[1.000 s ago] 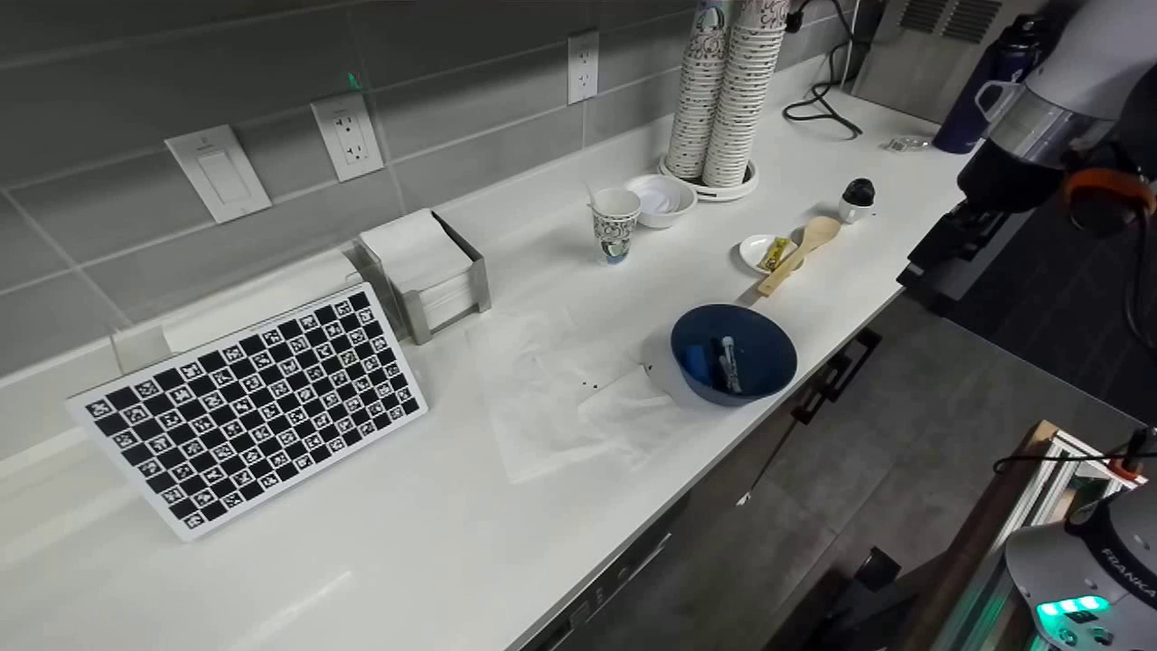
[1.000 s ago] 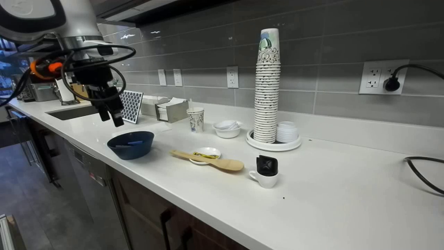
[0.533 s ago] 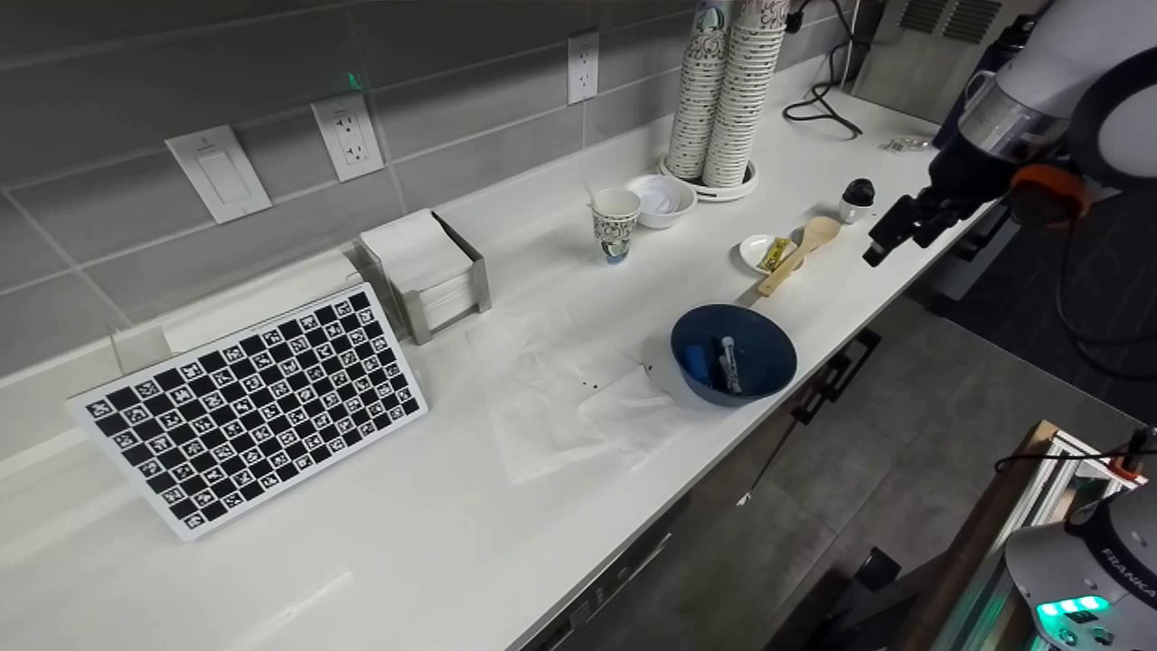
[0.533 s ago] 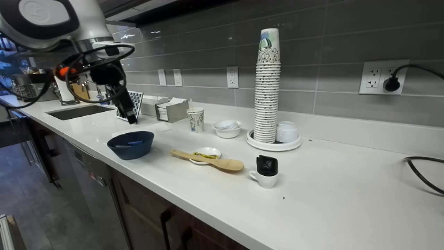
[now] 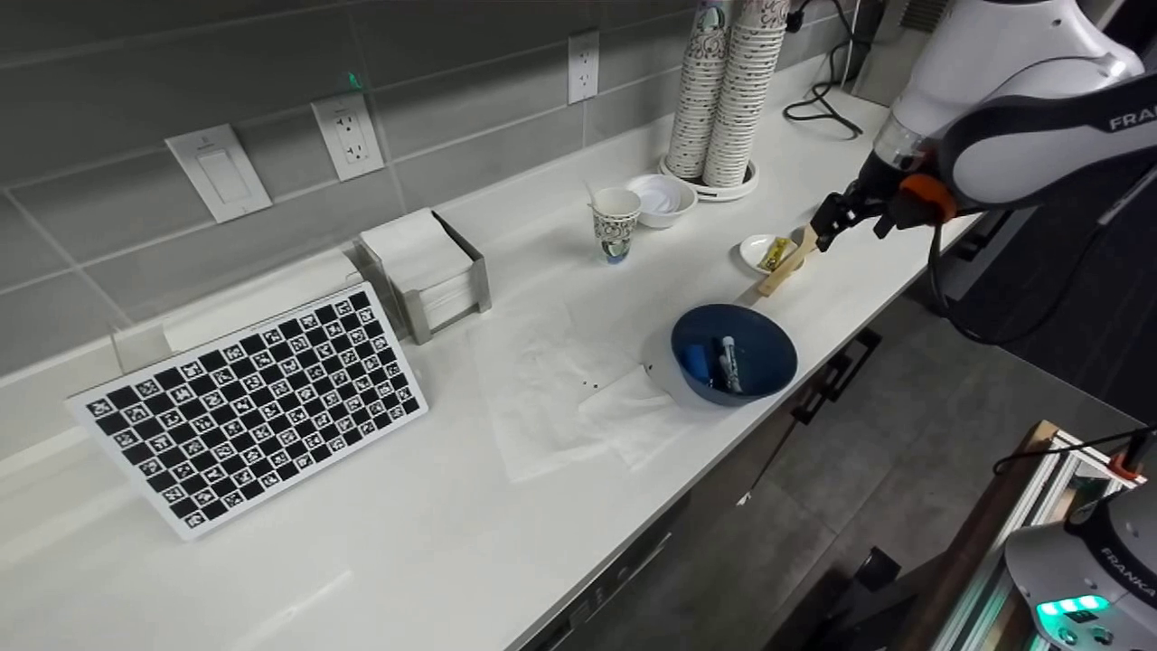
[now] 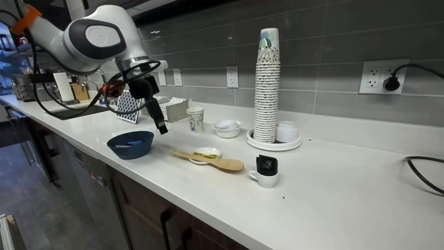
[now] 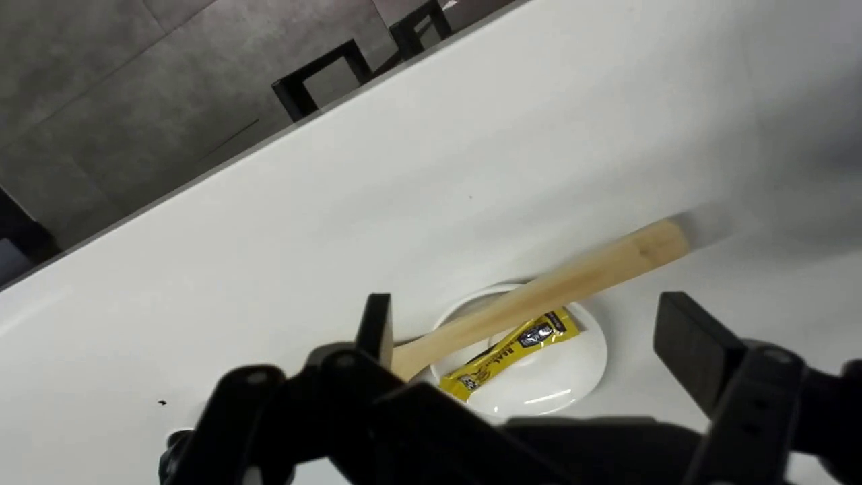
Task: Pick up the brown sachets, then place them in the cup
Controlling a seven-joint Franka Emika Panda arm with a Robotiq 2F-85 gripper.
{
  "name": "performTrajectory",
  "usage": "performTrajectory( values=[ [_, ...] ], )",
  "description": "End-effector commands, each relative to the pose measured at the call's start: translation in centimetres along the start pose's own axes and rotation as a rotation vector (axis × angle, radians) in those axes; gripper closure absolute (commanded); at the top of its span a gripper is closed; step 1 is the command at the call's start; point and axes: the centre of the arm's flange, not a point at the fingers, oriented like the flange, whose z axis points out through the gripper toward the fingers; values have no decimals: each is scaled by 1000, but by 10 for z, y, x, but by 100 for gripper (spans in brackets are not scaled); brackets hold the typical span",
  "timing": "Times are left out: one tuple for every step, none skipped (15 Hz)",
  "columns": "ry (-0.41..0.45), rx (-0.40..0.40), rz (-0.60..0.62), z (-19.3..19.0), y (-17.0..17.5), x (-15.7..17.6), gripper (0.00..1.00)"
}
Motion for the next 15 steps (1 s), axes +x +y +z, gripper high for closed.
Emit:
performTrajectory(
  values=[
    [7, 2, -1, -3, 0, -1, 0],
    [15, 4, -2, -7, 0, -2, 0],
    [7, -6, 32, -6, -5, -2, 0],
    [-5, -19, 99, 2, -10, 2, 0],
    [-5, -20, 156, 10, -14, 8, 0],
    [-9, -30, 205, 18, -16, 14, 0],
    [-27, -23, 254, 27, -19, 23, 0],
    [-27, -26, 299, 34, -21, 31, 0],
    [-29, -14, 330, 44, -23, 41, 0],
    [-48, 3, 354, 53, -24, 52, 0],
    [-69, 21, 372, 62, -25, 61, 0],
    [-73, 29, 383, 72, -23, 72, 0],
    [-76, 38, 390, 83, -21, 83, 0],
    [-86, 46, 393, 94, -18, 93, 0],
    [-111, 35, 391, 105, -17, 102, 0]
  ],
)
